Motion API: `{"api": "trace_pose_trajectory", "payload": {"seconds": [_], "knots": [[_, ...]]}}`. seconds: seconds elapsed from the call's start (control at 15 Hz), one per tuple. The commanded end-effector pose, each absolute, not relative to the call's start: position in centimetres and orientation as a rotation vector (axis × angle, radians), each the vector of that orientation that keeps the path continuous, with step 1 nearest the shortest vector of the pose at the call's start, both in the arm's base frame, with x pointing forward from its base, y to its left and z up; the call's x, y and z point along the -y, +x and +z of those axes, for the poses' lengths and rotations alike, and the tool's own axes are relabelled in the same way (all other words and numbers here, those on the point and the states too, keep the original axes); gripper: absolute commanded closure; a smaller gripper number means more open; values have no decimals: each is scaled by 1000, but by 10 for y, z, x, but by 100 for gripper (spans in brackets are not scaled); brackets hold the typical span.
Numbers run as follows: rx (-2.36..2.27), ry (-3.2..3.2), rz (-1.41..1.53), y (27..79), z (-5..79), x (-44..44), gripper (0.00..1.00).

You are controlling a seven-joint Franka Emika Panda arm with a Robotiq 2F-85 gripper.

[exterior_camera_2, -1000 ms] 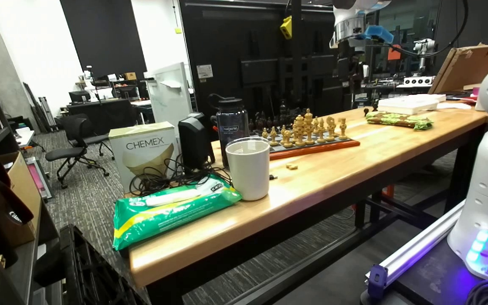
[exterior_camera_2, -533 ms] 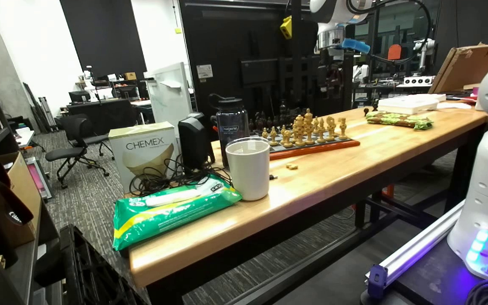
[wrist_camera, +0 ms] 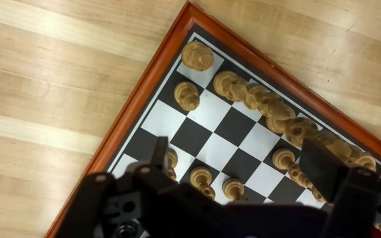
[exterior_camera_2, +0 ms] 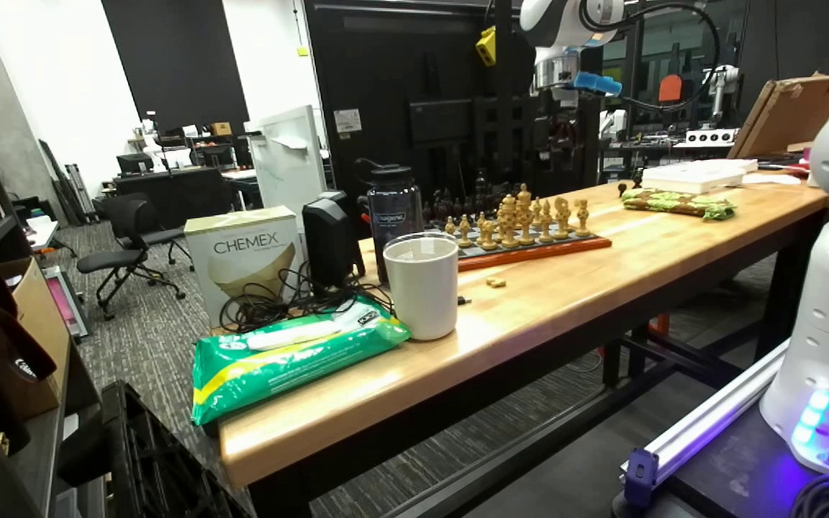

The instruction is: Pick up the white bishop and move it downwards by two squares

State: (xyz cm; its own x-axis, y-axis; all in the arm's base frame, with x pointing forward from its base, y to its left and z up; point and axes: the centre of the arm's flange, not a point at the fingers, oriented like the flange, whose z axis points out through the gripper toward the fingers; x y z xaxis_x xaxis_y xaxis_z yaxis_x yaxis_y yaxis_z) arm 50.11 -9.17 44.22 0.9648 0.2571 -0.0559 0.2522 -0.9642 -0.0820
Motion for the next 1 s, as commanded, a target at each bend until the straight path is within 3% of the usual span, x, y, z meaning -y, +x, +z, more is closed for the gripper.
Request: {"api": "trace_pose_trajectory", "payload": {"seconds": [0.0, 0.67, 0.8, 0.93], "knots": [[393, -3031, 106, 514, 439, 98, 0], [314, -3033, 150, 549, 408, 123, 0], [308, -3026, 161, 555, 404, 126, 26], [303, -3016, 170, 559, 399, 127, 39]]}}
